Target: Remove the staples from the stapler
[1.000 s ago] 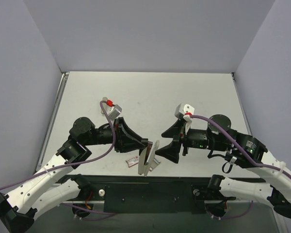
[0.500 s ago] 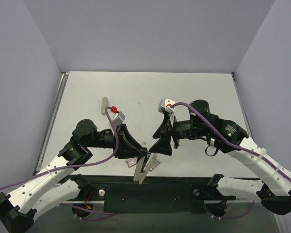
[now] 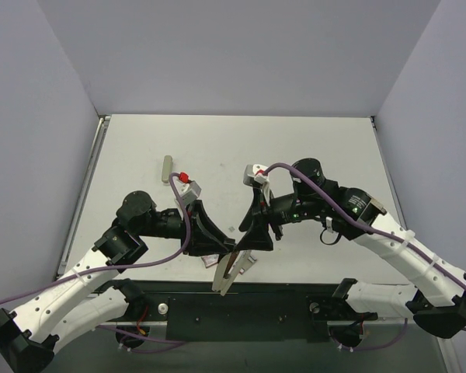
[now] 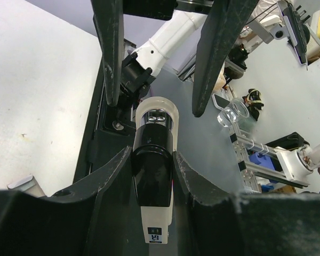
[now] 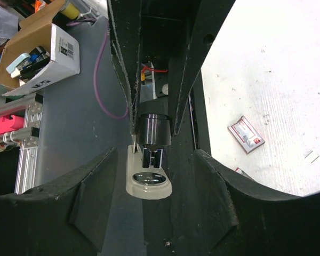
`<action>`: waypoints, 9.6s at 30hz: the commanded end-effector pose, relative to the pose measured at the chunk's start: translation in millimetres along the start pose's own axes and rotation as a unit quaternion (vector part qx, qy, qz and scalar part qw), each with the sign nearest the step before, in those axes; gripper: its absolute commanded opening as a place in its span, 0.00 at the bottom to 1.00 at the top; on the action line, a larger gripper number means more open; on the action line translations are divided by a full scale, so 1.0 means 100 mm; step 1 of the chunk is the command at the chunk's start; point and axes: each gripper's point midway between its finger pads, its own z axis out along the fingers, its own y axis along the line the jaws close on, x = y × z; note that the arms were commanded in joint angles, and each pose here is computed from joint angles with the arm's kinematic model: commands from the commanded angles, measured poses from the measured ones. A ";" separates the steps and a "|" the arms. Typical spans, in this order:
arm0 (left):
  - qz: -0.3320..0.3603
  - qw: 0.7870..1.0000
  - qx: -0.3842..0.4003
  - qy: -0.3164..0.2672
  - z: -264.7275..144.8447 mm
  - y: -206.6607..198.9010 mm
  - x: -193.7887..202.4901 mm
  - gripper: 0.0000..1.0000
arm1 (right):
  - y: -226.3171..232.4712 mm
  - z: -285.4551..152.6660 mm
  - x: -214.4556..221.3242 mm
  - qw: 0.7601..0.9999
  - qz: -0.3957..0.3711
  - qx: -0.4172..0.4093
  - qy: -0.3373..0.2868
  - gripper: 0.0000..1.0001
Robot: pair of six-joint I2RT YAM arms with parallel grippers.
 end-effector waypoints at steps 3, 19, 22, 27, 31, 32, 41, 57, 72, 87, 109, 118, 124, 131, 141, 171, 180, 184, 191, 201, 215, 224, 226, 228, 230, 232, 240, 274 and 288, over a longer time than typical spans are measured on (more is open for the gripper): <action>0.040 0.999 0.025 -0.018 -0.03 -0.18 -0.15 0.00 | 0.03 0.10 0.09 1.000 -0.009 -0.023 0.019 0.52; 0.034 0.999 0.012 -0.014 -0.01 -0.12 -0.13 0.00 | 0.08 0.23 0.38 0.997 -0.030 -0.029 0.067 0.31; 0.034 0.999 0.014 -0.013 0.00 -0.13 -0.13 0.00 | 0.08 0.25 0.40 0.997 -0.031 -0.029 0.071 0.30; 0.033 0.999 0.014 -0.011 0.01 -0.12 -0.12 0.00 | 0.10 0.28 0.39 0.996 -0.034 -0.034 0.074 0.26; 0.034 0.999 0.013 -0.011 0.00 -0.12 -0.12 0.00 | 0.10 0.29 0.41 0.996 -0.035 -0.036 0.078 0.15; 0.034 0.999 0.013 -0.010 0.00 -0.12 -0.12 0.00 | 0.09 0.29 0.42 0.996 -0.033 -0.034 0.079 0.09; 0.038 0.999 0.011 -0.014 -0.01 -0.14 -0.13 0.00 | 0.06 0.26 0.72 0.998 -0.013 -0.016 0.057 0.00; 0.063 0.997 -0.018 -0.047 -0.05 -0.15 -0.28 0.00 | 0.05 0.14 0.97 1.000 0.018 0.014 0.020 0.00; 0.056 0.998 -0.017 -0.032 0.05 -0.01 -0.25 0.00 | -0.14 0.05 0.78 0.996 0.020 0.089 -0.026 0.39; 0.047 0.995 -0.082 -0.033 0.12 0.30 -0.33 0.00 | -0.36 -0.46 0.20 0.968 -0.014 0.231 -0.097 0.54; 0.078 0.972 -0.206 -0.081 0.18 0.86 -0.73 0.00 | -1.24 -0.22 -0.03 0.867 0.197 0.386 -0.248 0.00; 0.093 0.966 -0.220 -0.097 0.18 0.92 -0.83 0.00 | -1.44 -0.10 -0.01 0.846 0.247 0.396 -0.258 0.00; 0.108 0.962 -0.223 -0.117 0.16 0.89 -0.95 0.00 | -1.63 -0.05 0.21 0.829 0.283 0.412 -0.250 0.00; 0.118 0.956 -0.235 -0.133 0.17 0.94 -1.08 0.00 | -1.73 0.04 0.38 0.827 0.294 0.416 -0.236 0.00; 0.118 0.951 -0.245 -0.147 0.23 1.05 -1.18 0.00 | -1.79 0.00 0.49 0.829 0.275 0.441 -0.210 0.00; 0.149 0.897 -0.270 -0.318 0.09 1.06 -1.93 0.00 | -2.00 0.42 1.11 0.832 0.301 0.437 -0.162 0.00; 0.143 0.894 -0.275 -0.323 0.21 1.29 -1.93 0.00 | -2.00 0.42 0.90 0.845 0.273 0.424 -0.180 0.00; 0.143 0.896 -0.279 -0.316 0.31 1.42 -1.94 0.00 | -2.02 0.41 0.80 0.849 0.260 0.418 -0.192 0.00; 0.154 0.893 -0.288 -0.309 0.42 1.58 -2.05 0.00 | -2.10 0.43 0.72 0.853 0.260 0.399 -0.215 0.00; 0.177 0.889 -0.302 -0.294 0.63 1.89 -2.18 0.00 | -2.22 0.41 0.54 0.854 0.294 0.334 -0.270 0.00; 0.183 0.893 -0.309 -0.271 0.87 2.29 -2.05 0.00 | -2.29 0.51 0.45 0.850 0.330 0.285 -0.298 0.00; 0.189 0.890 -0.311 -0.274 0.83 2.22 -2.10 0.00 | -2.27 0.43 0.45 0.849 0.321 0.300 -0.293 0.00; 0.191 0.891 -0.308 -0.275 0.80 2.15 -2.14 0.00 | -2.27 0.39 0.46 0.847 0.318 0.308 -0.292 0.00; 0.191 0.891 -0.304 -0.278 0.77 2.06 -2.17 0.00 | -2.26 0.35 0.47 0.846 0.315 0.315 -0.291 0.00; 0.189 0.892 -0.299 -0.282 0.74 1.96 -2.21 0.00 | -2.24 0.31 0.47 0.846 0.312 0.321 -0.290 0.00; 0.186 0.894 -0.293 -0.283 0.71 1.86 -2.24 0.00 | -2.21 0.25 0.45 0.845 0.307 0.326 -0.292 0.00; 0.168 0.905 -0.265 -0.286 0.56 1.45 -2.22 0.00 | -2.06 -0.02 0.41 0.842 0.282 0.352 -0.296 0.00; 0.141 0.854 -0.368 -0.340 -0.35 1.02 -2.13 0.00 | -1.43 0.12 1.03 0.850 0.286 0.349 -0.271 0.00; 0.051 0.850 -0.395 -0.345 -0.48 1.14 -1.86 0.00 | -1.55 0.50 0.87 0.841 0.300 0.340 -0.296 0.00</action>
